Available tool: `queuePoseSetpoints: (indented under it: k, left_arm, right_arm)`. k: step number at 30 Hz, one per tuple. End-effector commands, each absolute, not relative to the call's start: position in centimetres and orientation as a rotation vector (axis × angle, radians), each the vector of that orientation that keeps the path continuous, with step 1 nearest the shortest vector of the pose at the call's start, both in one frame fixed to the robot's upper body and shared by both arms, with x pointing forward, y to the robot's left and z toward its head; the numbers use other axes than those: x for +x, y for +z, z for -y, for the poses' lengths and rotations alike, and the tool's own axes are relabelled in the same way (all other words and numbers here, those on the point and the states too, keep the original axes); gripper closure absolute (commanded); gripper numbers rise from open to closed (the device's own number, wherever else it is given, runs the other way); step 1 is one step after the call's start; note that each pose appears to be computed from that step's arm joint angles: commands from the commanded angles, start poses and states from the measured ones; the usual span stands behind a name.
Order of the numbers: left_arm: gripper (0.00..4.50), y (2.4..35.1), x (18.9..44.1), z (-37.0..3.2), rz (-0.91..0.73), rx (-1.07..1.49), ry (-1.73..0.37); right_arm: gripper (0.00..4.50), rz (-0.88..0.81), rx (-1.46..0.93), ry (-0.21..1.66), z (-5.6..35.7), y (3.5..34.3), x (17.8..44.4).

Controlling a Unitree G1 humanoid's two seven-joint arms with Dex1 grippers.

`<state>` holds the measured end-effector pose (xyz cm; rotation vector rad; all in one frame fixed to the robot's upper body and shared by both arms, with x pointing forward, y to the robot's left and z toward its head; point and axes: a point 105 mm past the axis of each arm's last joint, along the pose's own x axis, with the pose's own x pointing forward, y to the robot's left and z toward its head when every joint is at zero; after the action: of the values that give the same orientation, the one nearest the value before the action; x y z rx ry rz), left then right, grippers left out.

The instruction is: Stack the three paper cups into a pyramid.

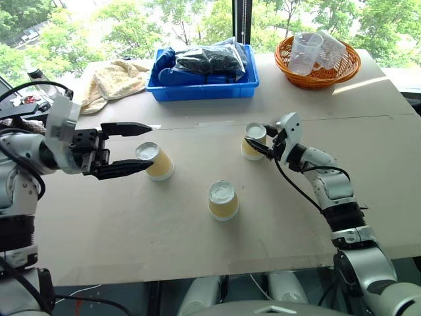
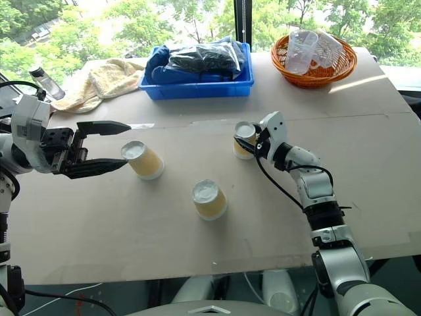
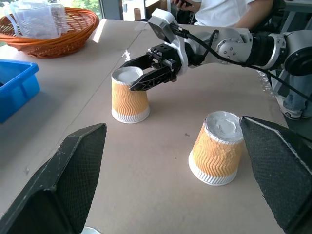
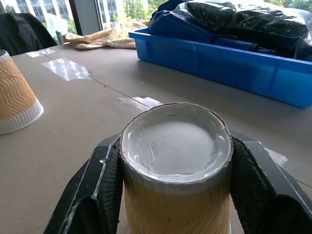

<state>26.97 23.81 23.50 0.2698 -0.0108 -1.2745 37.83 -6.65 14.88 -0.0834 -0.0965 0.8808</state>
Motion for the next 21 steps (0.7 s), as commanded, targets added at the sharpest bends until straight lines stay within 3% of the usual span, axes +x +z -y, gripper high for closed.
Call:
queuePoseSetpoints:
  k: [1,12,17,21]
  left_arm:
    - [0.00,24.0,26.9,-23.9,0.024,0.305,-1.262]
    - [0.00,23.1,26.8,-23.2,-0.004,0.321,-1.321]
    - [0.00,22.8,27.1,-22.8,-0.015,0.344,-1.340]
    - [0.00,22.8,27.3,-22.9,-0.017,0.346,-1.344]
  right_arm:
    - [2.29,0.191,-0.098,0.976,6.6,17.2,35.9]
    - [2.29,0.074,-0.104,1.325,9.0,16.0,25.7]
    - [2.29,0.046,-0.107,1.377,9.3,14.7,23.7]
    - [2.29,0.026,-0.105,1.360,8.7,13.5,23.7]
